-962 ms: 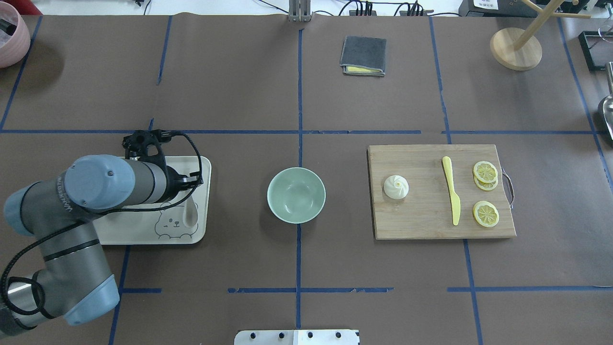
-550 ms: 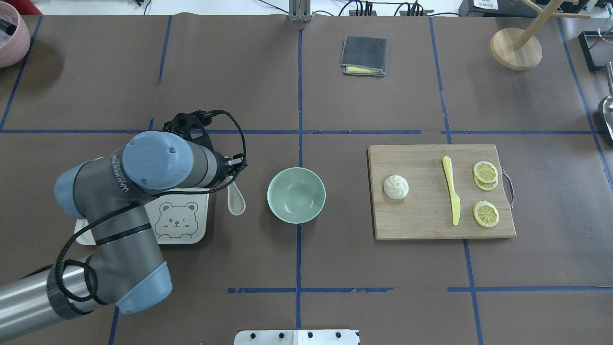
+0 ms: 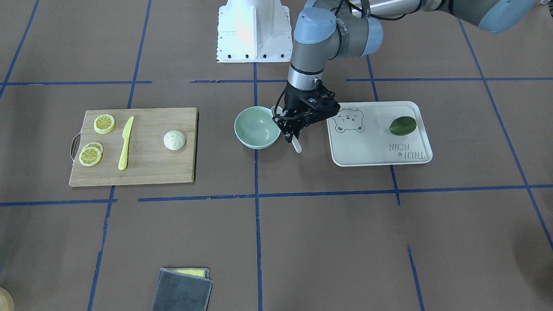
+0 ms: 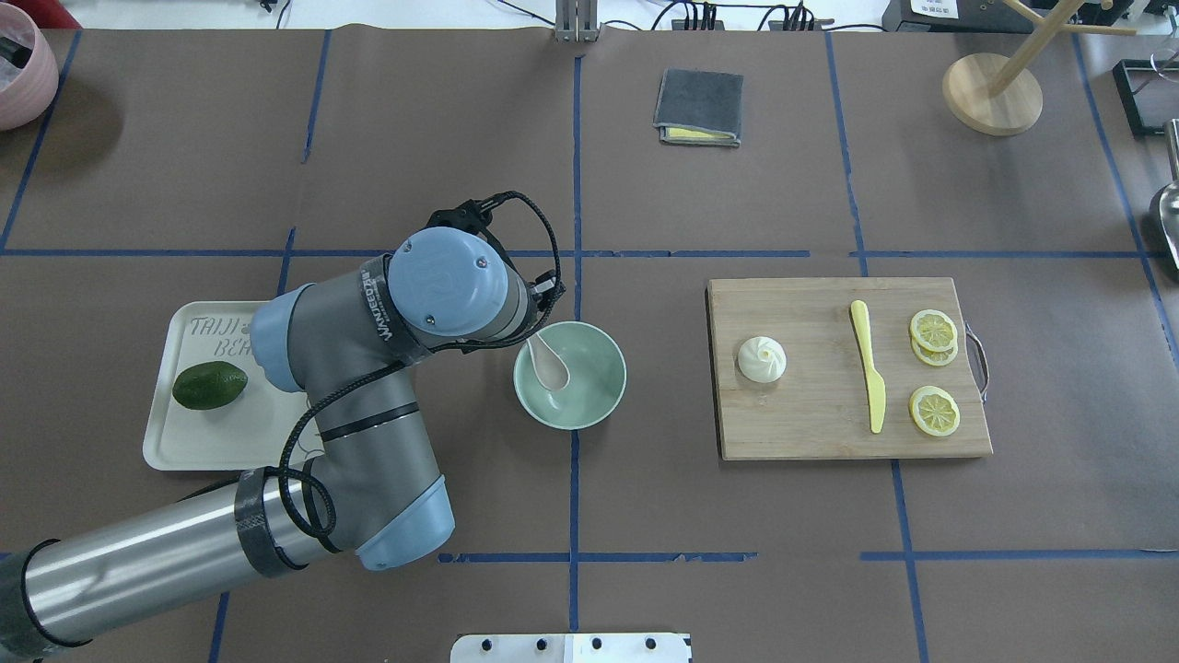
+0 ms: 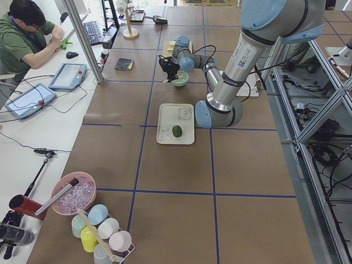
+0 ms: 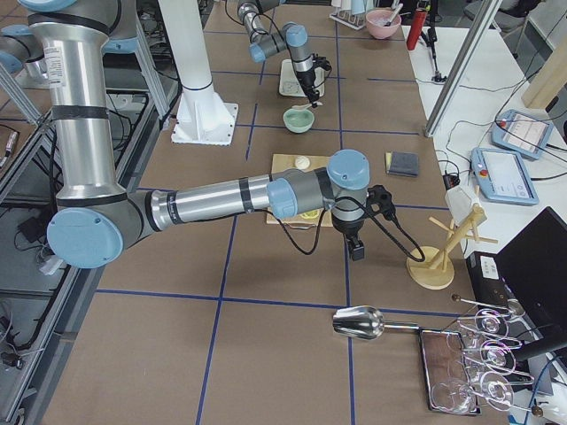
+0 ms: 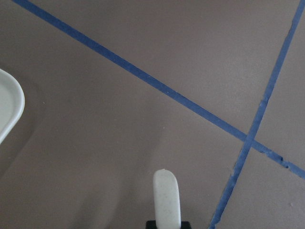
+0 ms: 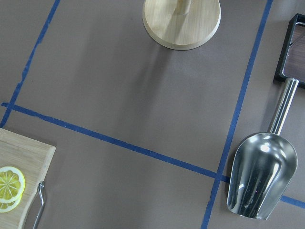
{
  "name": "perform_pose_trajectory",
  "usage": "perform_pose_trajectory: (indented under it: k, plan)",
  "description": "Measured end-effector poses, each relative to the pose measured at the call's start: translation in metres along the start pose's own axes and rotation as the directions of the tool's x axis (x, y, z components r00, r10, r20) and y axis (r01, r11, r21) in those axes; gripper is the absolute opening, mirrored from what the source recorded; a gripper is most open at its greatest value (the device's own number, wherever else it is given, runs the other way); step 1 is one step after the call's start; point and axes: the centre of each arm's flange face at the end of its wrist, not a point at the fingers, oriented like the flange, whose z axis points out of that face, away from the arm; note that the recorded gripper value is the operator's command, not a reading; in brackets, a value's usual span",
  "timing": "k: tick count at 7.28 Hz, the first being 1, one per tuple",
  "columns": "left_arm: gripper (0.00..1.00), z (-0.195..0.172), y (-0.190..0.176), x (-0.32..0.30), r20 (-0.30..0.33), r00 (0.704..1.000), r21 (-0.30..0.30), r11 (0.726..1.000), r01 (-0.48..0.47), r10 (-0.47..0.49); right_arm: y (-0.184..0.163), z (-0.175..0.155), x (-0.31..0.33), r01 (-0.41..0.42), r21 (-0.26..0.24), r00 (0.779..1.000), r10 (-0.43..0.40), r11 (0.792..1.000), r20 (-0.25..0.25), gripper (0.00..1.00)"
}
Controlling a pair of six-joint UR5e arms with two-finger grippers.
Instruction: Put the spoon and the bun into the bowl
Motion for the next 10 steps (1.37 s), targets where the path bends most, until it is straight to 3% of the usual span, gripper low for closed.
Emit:
perform_pose_trajectory:
  k: [1, 4, 5, 6, 7, 8, 10]
  plan:
    - [1.0, 0.0, 0.006, 0.003, -0.004, 1.0, -0.002, 1.0, -0.019, 0.019, 0.0, 0.001, 0.0, -0.001, -0.001, 1.0, 0.001, 1.0, 0.002, 1.0]
    - [1.0, -0.002, 0.008, -0.006, -0.006, 0.981, -0.003, 0.981, -0.193, 0.193, 0.0, 0.001, 0.001, -0.001, -0.002, 1.0, 0.001, 1.0, 0.003, 1.0]
    - [1.0, -0.012, 0.0, -0.018, -0.018, 0.956, 0.0, 0.956, -0.292, 0.292, -0.001, 0.0, 0.0, 0.002, 0.001, 1.0, -0.002, 1.0, 0.003, 1.0]
    - [1.0, -0.032, -0.021, -0.035, -0.031, 0.908, 0.021, 0.909, -0.417, 0.417, -0.004, -0.003, -0.004, 0.009, 0.008, 1.0, -0.009, 1.0, 0.003, 1.0]
    - [1.0, -0.051, -0.057, -0.053, -0.028, 0.842, 0.039, 0.842, -0.538, 0.539, -0.008, -0.006, -0.007, 0.017, 0.015, 1.0, -0.017, 1.0, 0.004, 1.0]
    - [1.0, -0.066, -0.108, -0.076, -0.008, 0.752, 0.038, 0.751, -0.659, 0.659, -0.012, -0.008, -0.016, 0.034, 0.021, 0.999, -0.034, 0.999, 0.009, 1.0]
    - [1.0, -0.101, -0.243, -0.144, 0.06, 0.519, 0.008, 0.52, -0.854, 0.853, -0.032, -0.009, -0.069, 0.078, 0.036, 0.996, -0.079, 0.996, 0.038, 1.0]
